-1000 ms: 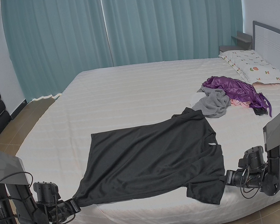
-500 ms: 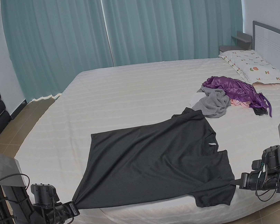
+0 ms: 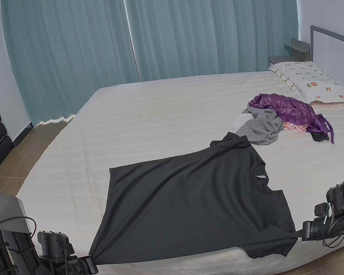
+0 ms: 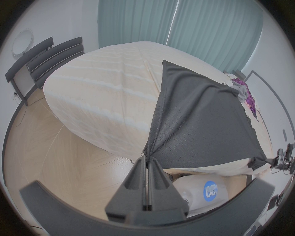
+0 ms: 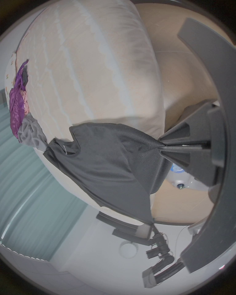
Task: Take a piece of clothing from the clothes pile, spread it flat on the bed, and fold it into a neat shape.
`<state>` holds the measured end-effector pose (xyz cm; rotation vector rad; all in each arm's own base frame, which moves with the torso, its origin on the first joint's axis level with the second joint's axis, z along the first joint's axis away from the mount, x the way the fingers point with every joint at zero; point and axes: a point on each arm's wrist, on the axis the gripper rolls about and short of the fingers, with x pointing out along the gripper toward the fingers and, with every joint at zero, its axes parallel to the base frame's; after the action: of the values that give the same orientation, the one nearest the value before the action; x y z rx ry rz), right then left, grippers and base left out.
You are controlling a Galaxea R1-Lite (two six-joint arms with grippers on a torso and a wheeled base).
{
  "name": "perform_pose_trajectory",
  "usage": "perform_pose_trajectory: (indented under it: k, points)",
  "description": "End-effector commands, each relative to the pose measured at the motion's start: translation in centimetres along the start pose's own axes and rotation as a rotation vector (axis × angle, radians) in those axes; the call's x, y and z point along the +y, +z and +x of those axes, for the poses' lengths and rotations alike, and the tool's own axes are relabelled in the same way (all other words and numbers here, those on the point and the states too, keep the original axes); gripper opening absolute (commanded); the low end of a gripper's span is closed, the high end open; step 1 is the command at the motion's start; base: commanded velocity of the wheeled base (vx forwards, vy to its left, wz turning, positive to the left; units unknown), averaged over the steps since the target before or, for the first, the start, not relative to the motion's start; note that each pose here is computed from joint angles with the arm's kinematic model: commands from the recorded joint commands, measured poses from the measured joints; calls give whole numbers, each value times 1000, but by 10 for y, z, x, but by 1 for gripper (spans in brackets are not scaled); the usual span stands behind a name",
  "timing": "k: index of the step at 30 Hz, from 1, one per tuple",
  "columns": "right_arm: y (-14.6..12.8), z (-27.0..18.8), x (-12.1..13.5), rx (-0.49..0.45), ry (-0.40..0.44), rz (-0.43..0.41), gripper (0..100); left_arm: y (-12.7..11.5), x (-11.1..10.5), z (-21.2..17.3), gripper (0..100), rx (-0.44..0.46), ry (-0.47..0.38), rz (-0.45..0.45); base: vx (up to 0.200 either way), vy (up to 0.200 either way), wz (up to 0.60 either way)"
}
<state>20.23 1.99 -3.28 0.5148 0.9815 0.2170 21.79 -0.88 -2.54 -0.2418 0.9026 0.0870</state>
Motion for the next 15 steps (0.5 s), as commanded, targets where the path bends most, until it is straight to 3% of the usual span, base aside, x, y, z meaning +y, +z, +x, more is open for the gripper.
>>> perform_pose_trajectory:
  k: [1, 15]
  points:
    - [-2, -10, 2, 8, -5, -37, 0, -8, -1, -7, 0, 26, 2, 48, 0, 0, 0]
    - [-7, -28, 9, 59, -27, -72, 0, -23, -1, -20, 0, 77, 51, 136, 0, 0, 0]
